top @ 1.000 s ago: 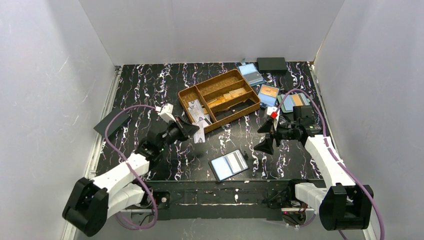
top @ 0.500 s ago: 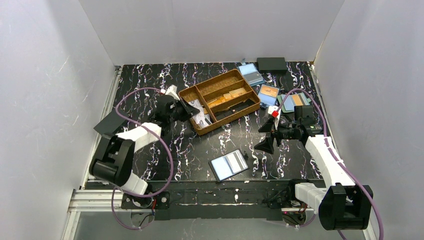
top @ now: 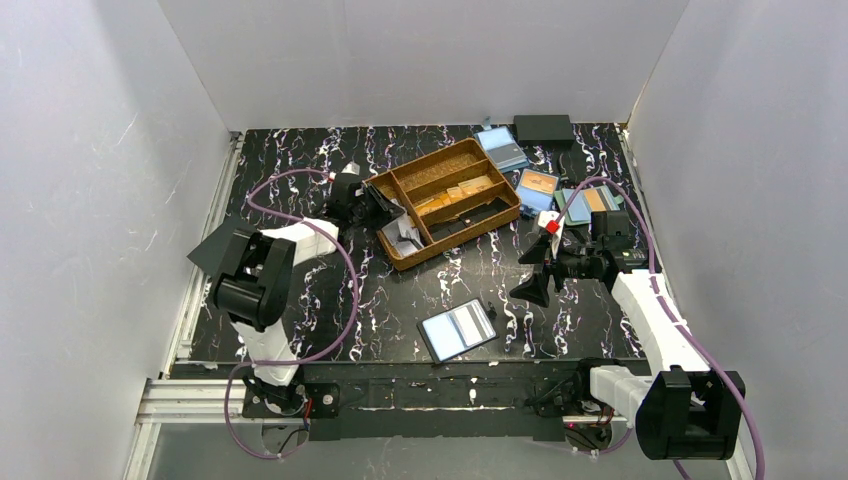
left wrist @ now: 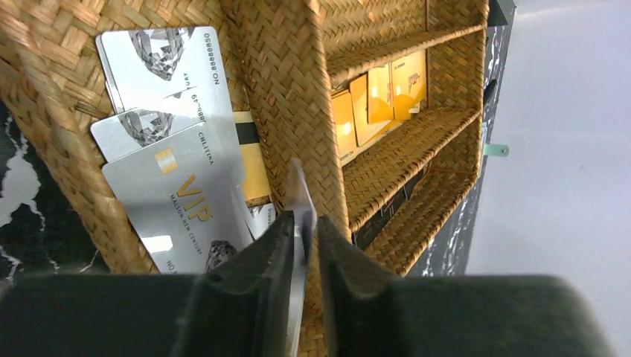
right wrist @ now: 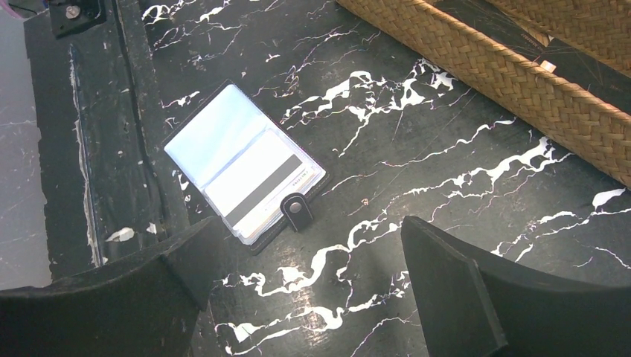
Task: Take the credit cards out of the card holder
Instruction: Place the credit card in the storage box, then remove the credit card from the card holder.
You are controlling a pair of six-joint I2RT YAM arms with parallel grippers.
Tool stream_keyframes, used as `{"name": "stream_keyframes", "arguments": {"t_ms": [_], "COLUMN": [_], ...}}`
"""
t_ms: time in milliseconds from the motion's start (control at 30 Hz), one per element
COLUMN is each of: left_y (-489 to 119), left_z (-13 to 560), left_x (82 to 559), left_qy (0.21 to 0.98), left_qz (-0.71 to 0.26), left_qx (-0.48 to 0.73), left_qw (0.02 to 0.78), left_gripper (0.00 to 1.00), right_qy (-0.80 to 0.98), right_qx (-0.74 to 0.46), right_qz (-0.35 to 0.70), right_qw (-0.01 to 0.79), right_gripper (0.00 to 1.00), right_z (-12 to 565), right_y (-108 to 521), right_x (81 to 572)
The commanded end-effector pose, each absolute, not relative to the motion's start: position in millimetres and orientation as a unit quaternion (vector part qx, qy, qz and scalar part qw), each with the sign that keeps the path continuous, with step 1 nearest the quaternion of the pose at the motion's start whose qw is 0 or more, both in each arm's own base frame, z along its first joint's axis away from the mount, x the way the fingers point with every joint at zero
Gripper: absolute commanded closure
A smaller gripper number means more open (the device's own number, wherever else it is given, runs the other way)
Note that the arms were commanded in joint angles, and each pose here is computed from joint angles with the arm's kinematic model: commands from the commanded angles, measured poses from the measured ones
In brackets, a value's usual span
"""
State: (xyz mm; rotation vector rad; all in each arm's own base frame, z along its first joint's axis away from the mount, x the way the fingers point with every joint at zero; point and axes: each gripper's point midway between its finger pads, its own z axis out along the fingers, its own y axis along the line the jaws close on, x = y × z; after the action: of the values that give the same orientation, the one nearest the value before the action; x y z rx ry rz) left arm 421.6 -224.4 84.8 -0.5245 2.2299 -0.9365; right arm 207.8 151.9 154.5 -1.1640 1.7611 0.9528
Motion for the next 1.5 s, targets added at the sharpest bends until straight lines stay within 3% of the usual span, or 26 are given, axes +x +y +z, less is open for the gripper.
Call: {"name": "stream_keyframes", "arguments": {"t_ms": [0, 200, 467, 567, 633, 667, 833, 1100, 1467], "left_y": [-228.5, -212.1, -167.2, -151.4, -144.5, -142.5, -158.8, -196.6, -233.2], "left_z": [86.4, 100.9, 192.6, 219.5, 228.8, 229.4, 233.1, 221.6, 175.3], "left_x": [432.6, 433.4, 416.8, 394.2, 373.3, 361.5, 296.5, 212.5, 153.6], "left_qy": [0.852, 0.853, 0.821, 0.802, 0.788, 0.783, 0.761, 0.754, 0.803], "left_qz": [-0.362, -0.327, -0.259, -0.251, -0.266, -0.279, -0.389, -0.536, -0.494], "left_qx": [-0.215, -0.208, -0.156, -0.143, -0.153, -0.161, -0.131, -0.084, -0.049], "left_qw": [0.311, 0.349, 0.485, 0.523, 0.533, 0.532, 0.502, 0.371, 0.33], "left_gripper": [0.76, 0.64, 0.46, 0.27, 0.04, 0.02, 0.02, 0.02, 0.02], "right_qy": [0.685, 0.684, 0.686, 0.685, 0.685, 0.685, 0.682, 0.67, 0.66], "right_qx": [-0.464, -0.463, -0.462, -0.464, -0.464, -0.464, -0.467, -0.48, -0.492], "right_qz": [0.381, 0.381, 0.38, 0.38, 0.379, 0.379, 0.379, 0.374, 0.362], "right_qw": [0.414, 0.414, 0.414, 0.415, 0.415, 0.415, 0.417, 0.425, 0.437], "right_gripper": [0.02, 0.02, 0.02, 0.02, 0.02, 0.02, 0.02, 0.02, 0.02], "right_z": [162.5, 162.7, 161.6, 161.5, 161.1, 161.2, 160.6, 162.1, 161.0], "right_y": [153.2, 152.4, 151.1, 150.7, 150.3, 150.2, 150.0, 150.2, 149.8], "right_x": [208.2, 208.3, 208.4, 208.0, 207.8, 207.8, 206.7, 201.5, 197.2]}}
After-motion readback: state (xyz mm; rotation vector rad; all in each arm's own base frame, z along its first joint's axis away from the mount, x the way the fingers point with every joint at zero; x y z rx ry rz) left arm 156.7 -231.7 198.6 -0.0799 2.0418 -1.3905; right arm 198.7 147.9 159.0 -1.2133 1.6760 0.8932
